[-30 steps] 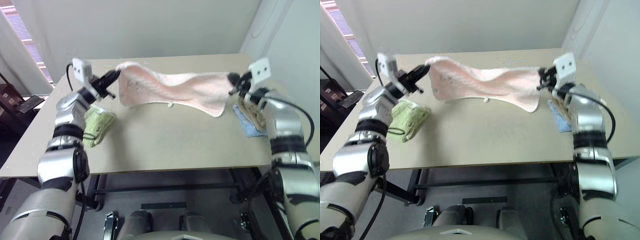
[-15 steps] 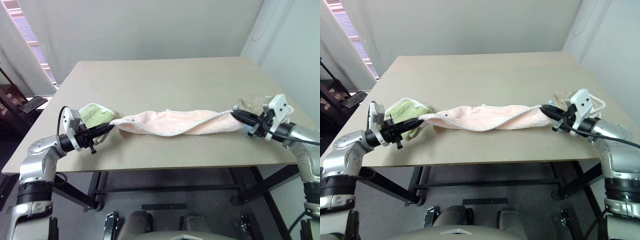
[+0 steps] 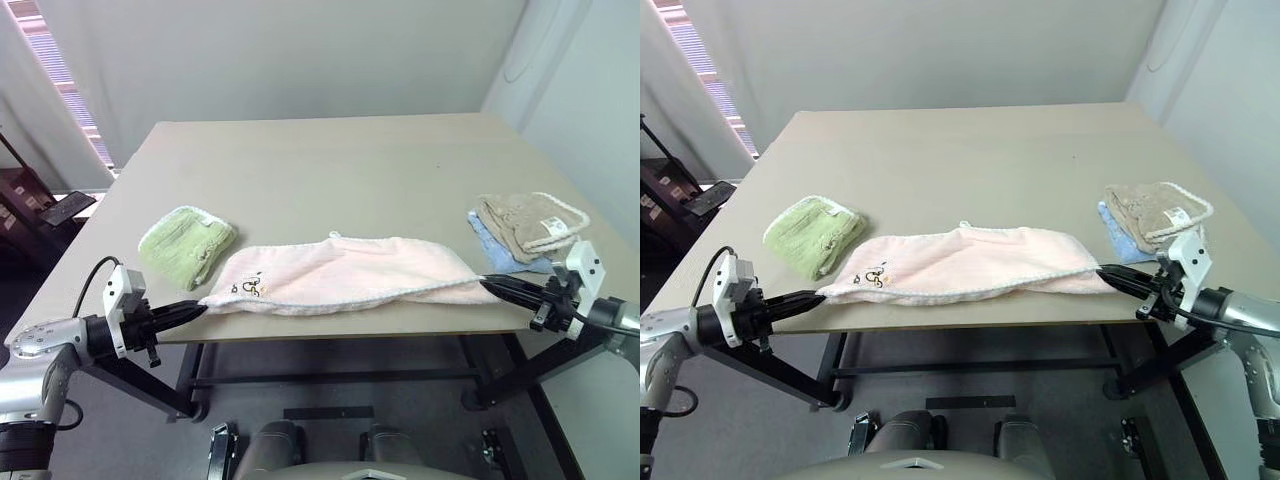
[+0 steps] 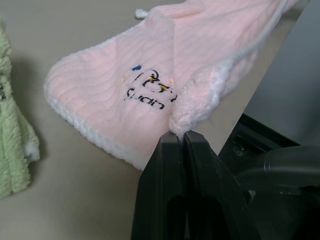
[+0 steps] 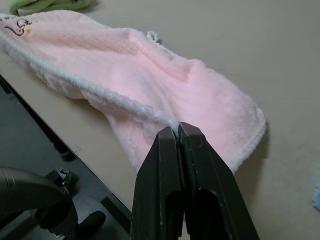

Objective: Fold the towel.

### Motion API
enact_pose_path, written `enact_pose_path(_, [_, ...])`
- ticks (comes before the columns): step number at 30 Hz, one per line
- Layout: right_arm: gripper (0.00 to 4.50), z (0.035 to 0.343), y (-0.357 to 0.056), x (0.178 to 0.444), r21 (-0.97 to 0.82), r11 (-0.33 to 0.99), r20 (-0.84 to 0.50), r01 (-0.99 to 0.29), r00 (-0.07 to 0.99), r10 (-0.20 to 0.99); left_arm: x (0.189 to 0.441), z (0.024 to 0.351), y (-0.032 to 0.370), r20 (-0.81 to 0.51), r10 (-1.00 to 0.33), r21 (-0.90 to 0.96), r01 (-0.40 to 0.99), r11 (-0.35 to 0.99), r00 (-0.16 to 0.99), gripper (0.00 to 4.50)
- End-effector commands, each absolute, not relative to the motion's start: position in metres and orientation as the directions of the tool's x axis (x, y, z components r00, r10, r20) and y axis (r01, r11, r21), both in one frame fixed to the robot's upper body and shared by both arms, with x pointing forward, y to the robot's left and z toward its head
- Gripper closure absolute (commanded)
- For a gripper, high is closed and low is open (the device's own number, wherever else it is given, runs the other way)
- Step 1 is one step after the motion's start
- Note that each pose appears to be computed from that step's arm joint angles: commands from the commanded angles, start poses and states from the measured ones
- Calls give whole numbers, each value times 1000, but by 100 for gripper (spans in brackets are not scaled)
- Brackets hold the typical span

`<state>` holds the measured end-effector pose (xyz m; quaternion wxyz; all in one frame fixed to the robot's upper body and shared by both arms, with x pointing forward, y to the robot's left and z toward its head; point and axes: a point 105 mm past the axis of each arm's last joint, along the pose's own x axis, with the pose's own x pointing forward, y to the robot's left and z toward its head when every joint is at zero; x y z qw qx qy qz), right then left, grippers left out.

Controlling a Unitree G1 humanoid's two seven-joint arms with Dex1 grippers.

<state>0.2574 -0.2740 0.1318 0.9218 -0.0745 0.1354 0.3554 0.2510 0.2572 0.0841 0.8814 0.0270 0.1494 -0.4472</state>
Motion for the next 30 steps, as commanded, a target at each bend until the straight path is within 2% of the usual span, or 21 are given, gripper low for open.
enact_pose_path(1, [450, 145, -285, 258, -66, 757, -275, -650, 741, 612, 257, 90, 272, -283, -750, -26, 777, 629, 598, 447])
enact_pose_path(8, [450, 135, -294, 237, -38, 744, -359, -667, 704, 613, 248, 81, 295, -321, -739, -31, 773, 634, 593, 447])
enact_pose_path(13, [450, 133, -290, 235, -43, 736, -371, -675, 695, 616, 248, 87, 297, -300, -753, -39, 781, 623, 586, 447])
enact_pose_path(20, [450, 144, -291, 283, -131, 802, -237, -583, 804, 545, 274, 110, 293, -163, -757, -52, 760, 648, 633, 447])
enact_pose_path(24, [450, 139, -288, 313, -158, 837, -193, -525, 847, 495, 289, 108, 283, -131, -755, -63, 755, 653, 642, 447])
enact_pose_path(30, [450, 125, -277, 337, -147, 850, -169, -506, 860, 482, 318, 104, 268, -105, -732, -73, 729, 680, 673, 447])
